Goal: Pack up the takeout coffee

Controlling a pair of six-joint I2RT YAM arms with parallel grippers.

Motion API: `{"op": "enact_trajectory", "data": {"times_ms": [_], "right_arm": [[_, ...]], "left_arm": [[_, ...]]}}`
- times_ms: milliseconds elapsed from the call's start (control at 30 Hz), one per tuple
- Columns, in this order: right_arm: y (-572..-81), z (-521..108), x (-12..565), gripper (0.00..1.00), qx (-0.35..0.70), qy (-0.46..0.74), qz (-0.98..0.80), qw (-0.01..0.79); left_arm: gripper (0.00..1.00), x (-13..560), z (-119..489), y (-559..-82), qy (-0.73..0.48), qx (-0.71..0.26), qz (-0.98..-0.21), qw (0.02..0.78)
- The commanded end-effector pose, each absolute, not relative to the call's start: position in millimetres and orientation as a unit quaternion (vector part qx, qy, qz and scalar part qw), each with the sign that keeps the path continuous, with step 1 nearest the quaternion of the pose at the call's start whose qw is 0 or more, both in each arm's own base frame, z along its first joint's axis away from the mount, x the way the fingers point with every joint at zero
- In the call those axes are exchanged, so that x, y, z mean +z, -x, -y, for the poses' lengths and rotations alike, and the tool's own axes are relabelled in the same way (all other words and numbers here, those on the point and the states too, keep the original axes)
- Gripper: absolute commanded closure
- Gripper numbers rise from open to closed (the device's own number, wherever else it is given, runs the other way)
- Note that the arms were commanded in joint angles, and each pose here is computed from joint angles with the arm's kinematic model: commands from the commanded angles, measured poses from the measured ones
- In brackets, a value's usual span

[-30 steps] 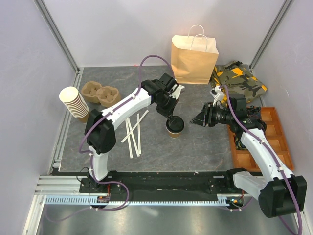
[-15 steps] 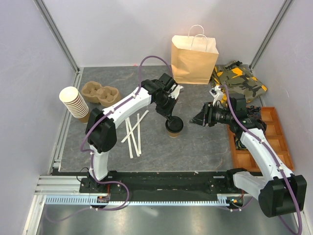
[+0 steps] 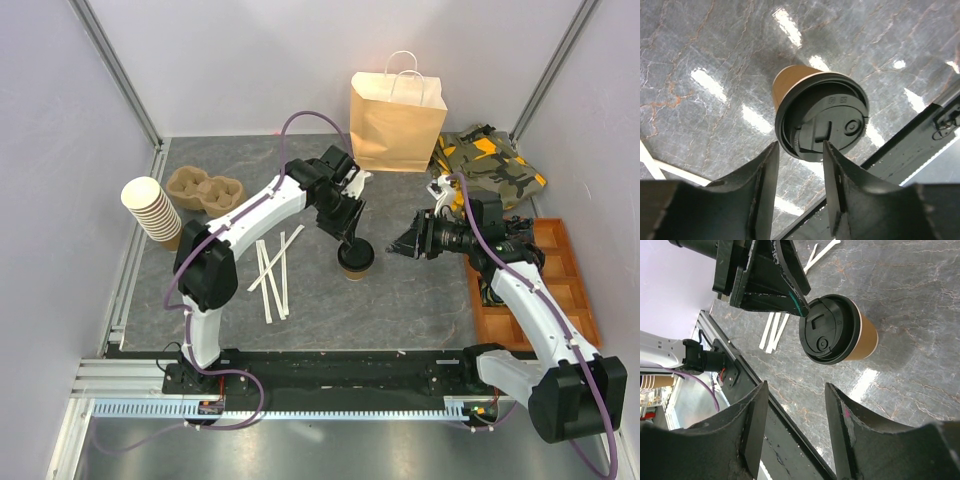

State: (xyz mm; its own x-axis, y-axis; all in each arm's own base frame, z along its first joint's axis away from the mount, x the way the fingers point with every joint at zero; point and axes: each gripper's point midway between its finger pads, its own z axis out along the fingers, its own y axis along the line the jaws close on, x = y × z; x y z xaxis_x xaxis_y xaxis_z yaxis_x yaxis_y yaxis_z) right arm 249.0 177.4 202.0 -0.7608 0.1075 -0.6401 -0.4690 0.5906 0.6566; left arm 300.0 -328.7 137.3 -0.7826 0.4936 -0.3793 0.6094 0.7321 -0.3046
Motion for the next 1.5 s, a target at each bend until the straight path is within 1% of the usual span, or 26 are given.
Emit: {"op": "enact_trajectory", "data": {"times_ms": [0, 33, 67, 100, 133, 167, 200, 233, 267, 300, 333, 400, 433, 500, 533, 600, 733, 900, 1033, 1300, 1400, 1467], "right_arm": [[-252, -181, 211, 0.44, 0.449, 0.135, -0.814, 0.343], [-252, -182, 212, 0.47, 0.454, 0.134, -0.812, 0.342], [-254, -183, 214, 0.49, 0.458, 0.136, -0.807, 0.348], [-253, -184, 212, 0.5, 0.463, 0.131, -0.806, 0.345], [-255, -188, 217, 0.54, 0.471, 0.13, -0.799, 0.351], [-256, -190, 218, 0.57, 0.476, 0.129, -0.796, 0.35], [-255, -193, 216, 0.59, 0.48, 0.129, -0.795, 0.347], [-256, -199, 220, 0.64, 0.486, 0.14, -0.786, 0.356], [-257, -203, 220, 0.68, 0.494, 0.131, -0.785, 0.35], [-257, -207, 217, 0.71, 0.499, 0.129, -0.784, 0.346], [-256, -216, 221, 0.76, 0.509, 0.138, -0.775, 0.348], [-257, -228, 216, 0.81, 0.522, 0.128, -0.775, 0.332], [-255, -236, 216, 0.84, 0.529, 0.137, -0.769, 0.331], [-256, -241, 204, 0.87, 0.535, 0.125, -0.775, 0.311], [-257, -243, 203, 0.9, 0.539, 0.128, -0.771, 0.314], [-257, -245, 192, 0.91, 0.545, 0.123, -0.775, 0.295], [-260, -249, 171, 0.94, 0.548, 0.127, -0.783, 0.266], [-262, -253, 166, 0.98, 0.565, 0.114, -0.78, 0.245], [-261, -253, 158, 0.99, 0.567, 0.107, -0.783, 0.232], [-262, -243, 125, 1.0, 0.556, 0.078, -0.803, 0.198], [-265, -237, 114, 1.0, 0.552, 0.064, -0.81, 0.186], [-266, -236, 110, 1.0, 0.55, 0.059, -0.813, 0.181]], "left_arm": [[0.5, 188, 338, -301, -0.305, -0.256, -0.899, 0.182], [0.49, 203, 337, -301, -0.309, -0.263, -0.892, 0.201], [0.46, 213, 338, -304, -0.309, -0.272, -0.884, 0.22], [0.39, 216, 337, -300, -0.307, -0.291, -0.88, 0.217], [0.35, 240, 326, -303, -0.296, -0.317, -0.867, 0.244], [0.31, 249, 323, -301, -0.293, -0.346, -0.856, 0.25], [0.24, 252, 328, -293, -0.295, -0.409, -0.828, 0.245], [0.23, 272, 314, -295, -0.278, -0.434, -0.813, 0.271], [0.23, 256, 309, -288, -0.266, -0.451, -0.812, 0.26], [0.23, 271, 315, -287, -0.267, -0.487, -0.783, 0.281], [0.23, 272, 314, -284, -0.266, -0.497, -0.773, 0.289], [0.23, 262, 311, -269, -0.242, -0.519, -0.773, 0.274], [0.24, 269, 315, -272, -0.247, -0.531, -0.754, 0.298], [0.26, 255, 314, -267, -0.229, -0.541, -0.759, 0.283], [0.27, 257, 316, -269, -0.229, -0.547, -0.749, 0.295], [0.3, 244, 317, -269, -0.21, -0.558, -0.753, 0.28], [0.32, 241, 321, -270, -0.205, -0.575, -0.739, 0.286], [0.34, 235, 320, -271, -0.194, -0.577, -0.739, 0.289], [0.36, 228, 319, -272, -0.186, -0.577, -0.744, 0.281], [0.39, 222, 318, -278, -0.175, -0.575, -0.749, 0.278], [0.42, 218, 317, -278, -0.172, -0.575, -0.752, 0.273], [0.46, 215, 317, -278, -0.167, -0.575, -0.755, 0.267]]}}
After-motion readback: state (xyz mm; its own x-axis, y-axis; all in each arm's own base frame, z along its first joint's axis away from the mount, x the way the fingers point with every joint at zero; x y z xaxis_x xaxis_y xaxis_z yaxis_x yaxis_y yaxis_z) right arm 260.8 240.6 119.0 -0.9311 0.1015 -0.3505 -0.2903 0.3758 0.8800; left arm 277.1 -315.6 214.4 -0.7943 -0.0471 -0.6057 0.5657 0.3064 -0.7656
